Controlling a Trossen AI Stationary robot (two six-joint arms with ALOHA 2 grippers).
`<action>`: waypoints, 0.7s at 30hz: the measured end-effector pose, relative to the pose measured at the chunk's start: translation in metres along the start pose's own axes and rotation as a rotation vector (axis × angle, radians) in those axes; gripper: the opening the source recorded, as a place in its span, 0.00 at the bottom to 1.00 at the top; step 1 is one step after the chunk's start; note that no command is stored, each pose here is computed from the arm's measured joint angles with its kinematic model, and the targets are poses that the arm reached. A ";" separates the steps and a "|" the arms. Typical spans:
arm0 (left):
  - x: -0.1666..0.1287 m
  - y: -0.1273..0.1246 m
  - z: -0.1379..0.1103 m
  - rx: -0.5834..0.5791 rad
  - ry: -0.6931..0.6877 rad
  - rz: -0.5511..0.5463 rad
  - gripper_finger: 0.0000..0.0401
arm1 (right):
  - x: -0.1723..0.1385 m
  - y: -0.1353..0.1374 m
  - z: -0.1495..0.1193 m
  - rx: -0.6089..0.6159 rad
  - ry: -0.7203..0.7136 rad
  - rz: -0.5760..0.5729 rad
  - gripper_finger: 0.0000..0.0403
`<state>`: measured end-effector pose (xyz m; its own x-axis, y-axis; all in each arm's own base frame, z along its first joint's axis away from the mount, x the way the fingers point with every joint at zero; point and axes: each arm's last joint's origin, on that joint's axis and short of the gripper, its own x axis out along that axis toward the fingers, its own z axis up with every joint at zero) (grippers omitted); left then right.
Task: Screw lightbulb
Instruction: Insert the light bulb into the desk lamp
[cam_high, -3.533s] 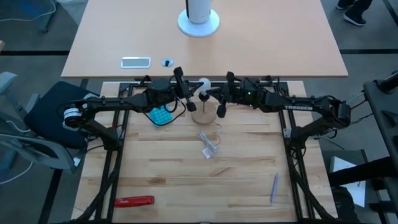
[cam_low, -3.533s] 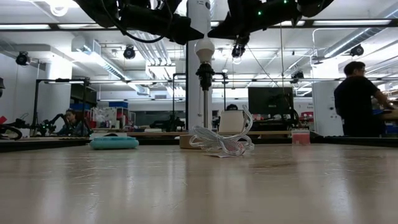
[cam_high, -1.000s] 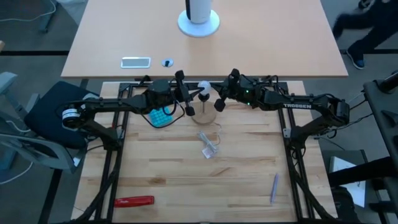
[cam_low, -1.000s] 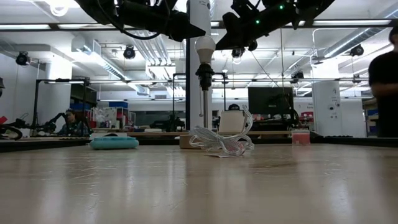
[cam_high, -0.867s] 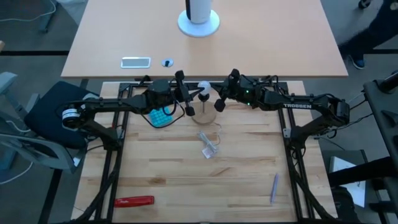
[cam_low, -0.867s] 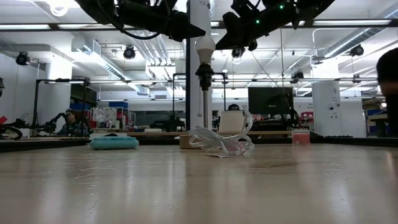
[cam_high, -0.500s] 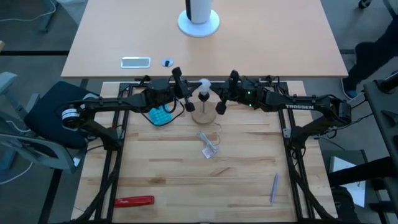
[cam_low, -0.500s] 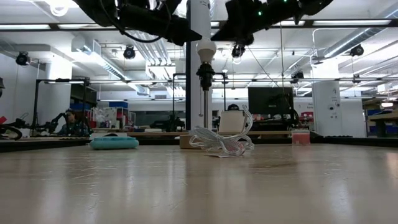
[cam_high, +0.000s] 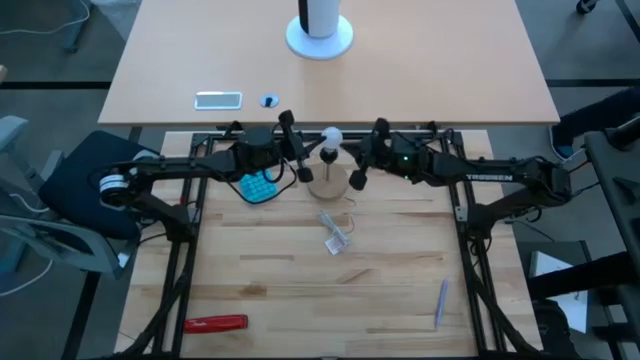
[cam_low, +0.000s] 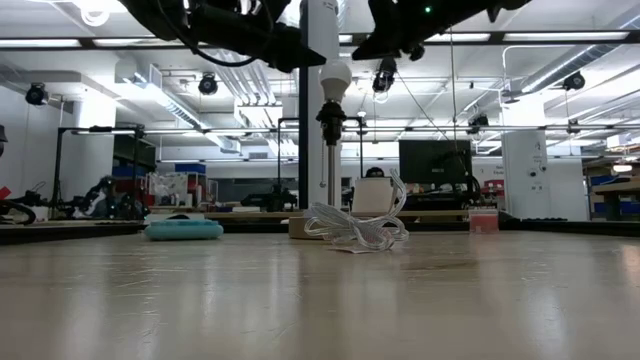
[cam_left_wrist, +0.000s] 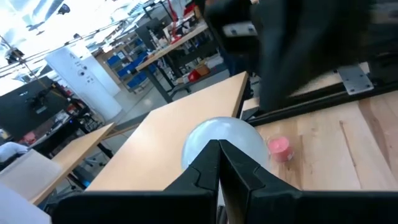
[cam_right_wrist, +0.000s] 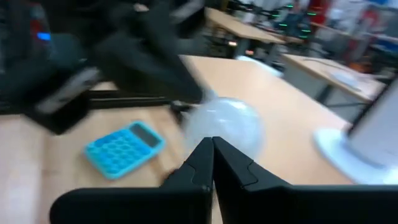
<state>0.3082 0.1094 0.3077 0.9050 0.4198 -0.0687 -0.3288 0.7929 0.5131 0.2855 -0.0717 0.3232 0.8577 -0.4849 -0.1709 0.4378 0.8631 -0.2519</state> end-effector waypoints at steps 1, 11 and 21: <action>-0.001 0.000 0.000 0.001 0.005 -0.003 0.00 | -0.002 -0.002 0.001 -0.004 0.006 -0.035 0.00; -0.003 -0.002 -0.003 -0.013 0.043 -0.033 0.00 | 0.024 -0.028 -0.022 -0.005 0.087 -0.109 0.00; -0.004 -0.002 -0.002 -0.013 0.042 -0.034 0.00 | 0.033 -0.027 -0.019 0.004 -0.006 -0.049 0.00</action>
<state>0.3043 0.1072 0.3053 0.9038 0.4104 -0.1215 -0.3019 0.8125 0.4986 0.2965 -0.1135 0.3065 0.8367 -0.5259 -0.1529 0.4806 0.8388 -0.2557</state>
